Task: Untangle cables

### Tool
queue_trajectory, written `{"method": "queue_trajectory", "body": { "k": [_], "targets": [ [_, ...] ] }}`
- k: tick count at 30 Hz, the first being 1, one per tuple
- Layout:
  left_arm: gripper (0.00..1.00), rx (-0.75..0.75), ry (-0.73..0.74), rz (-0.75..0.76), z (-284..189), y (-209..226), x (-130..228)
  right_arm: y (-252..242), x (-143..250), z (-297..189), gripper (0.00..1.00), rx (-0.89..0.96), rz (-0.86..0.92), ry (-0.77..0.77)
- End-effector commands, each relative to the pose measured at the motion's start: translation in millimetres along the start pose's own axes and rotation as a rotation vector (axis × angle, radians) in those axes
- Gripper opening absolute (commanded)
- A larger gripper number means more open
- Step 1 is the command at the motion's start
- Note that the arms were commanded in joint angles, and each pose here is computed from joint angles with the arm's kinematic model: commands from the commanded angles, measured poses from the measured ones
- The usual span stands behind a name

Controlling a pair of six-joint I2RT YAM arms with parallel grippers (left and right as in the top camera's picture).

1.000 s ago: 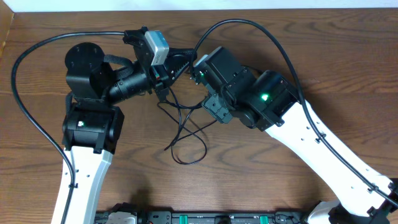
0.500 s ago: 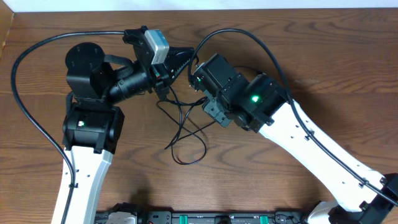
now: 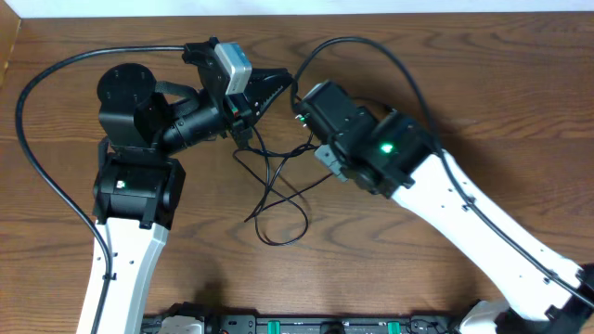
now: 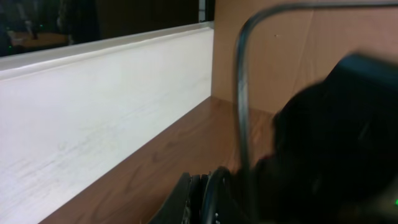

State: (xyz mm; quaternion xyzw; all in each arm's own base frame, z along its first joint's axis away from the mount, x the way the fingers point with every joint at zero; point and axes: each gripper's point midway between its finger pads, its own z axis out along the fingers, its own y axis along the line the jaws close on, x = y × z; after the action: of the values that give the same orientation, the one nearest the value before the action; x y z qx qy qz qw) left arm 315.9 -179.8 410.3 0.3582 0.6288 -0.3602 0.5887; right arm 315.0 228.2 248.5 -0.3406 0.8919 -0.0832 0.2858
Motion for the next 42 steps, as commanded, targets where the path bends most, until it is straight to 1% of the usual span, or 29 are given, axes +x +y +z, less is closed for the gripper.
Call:
{"method": "queue_trajectory", "body": {
  "k": [1,3,4,6,8,10,11,13,17,26,28,33,37,39,42],
  "targets": [
    [0.07,-0.014,-0.004,-0.001,-2,4,-2,-42,-1,-38,0.01,0.098,0.12,-0.1],
    [0.07,-0.014,-0.004,-0.001,-2,4,-2,-45,-1,-48,0.01,0.084,0.133,-0.13],
    [0.08,-0.014,-0.004,-0.001,-2,4,-2,-45,0,-54,0.06,0.069,0.13,-0.141],
    [0.07,-0.014,-0.004,-0.001,-2,4,-2,-37,2,-55,0.39,0.024,0.103,-0.139],
    [0.08,-0.014,-0.005,0.0,-2,4,-2,-29,6,-51,0.63,-0.014,0.08,-0.112],
    [0.07,-0.016,-0.004,0.0,-2,4,-2,-24,11,-44,0.86,-0.024,0.07,-0.09],
    [0.07,-0.027,-0.004,0.0,-2,6,-2,-21,12,-41,0.89,-0.03,0.066,-0.085],
    [0.07,-0.063,-0.002,0.008,-2,12,-2,-9,13,-31,0.91,-0.075,0.013,-0.086],
    [0.07,-0.109,0.001,0.035,-3,20,-1,3,12,-10,0.93,-0.122,0.001,-0.1],
    [0.08,-0.108,0.001,0.037,-3,20,-1,0,14,15,0.82,-0.121,-0.009,-0.111],
    [0.07,-0.108,0.001,0.037,-3,20,-1,0,16,22,0.82,-0.12,-0.011,-0.095],
    [0.07,-0.108,0.0,0.037,-3,20,-1,7,22,41,0.89,-0.128,-0.022,-0.048],
    [0.07,-0.108,0.001,0.036,-3,20,-1,13,18,51,0.96,-0.149,-0.022,-0.049],
    [0.07,-0.108,0.004,0.033,-3,20,0,15,15,55,0.96,-0.151,-0.022,-0.051],
    [0.07,-0.106,0.011,0.02,-3,19,2,16,12,62,0.91,-0.151,-0.021,-0.053]
  ]
}}
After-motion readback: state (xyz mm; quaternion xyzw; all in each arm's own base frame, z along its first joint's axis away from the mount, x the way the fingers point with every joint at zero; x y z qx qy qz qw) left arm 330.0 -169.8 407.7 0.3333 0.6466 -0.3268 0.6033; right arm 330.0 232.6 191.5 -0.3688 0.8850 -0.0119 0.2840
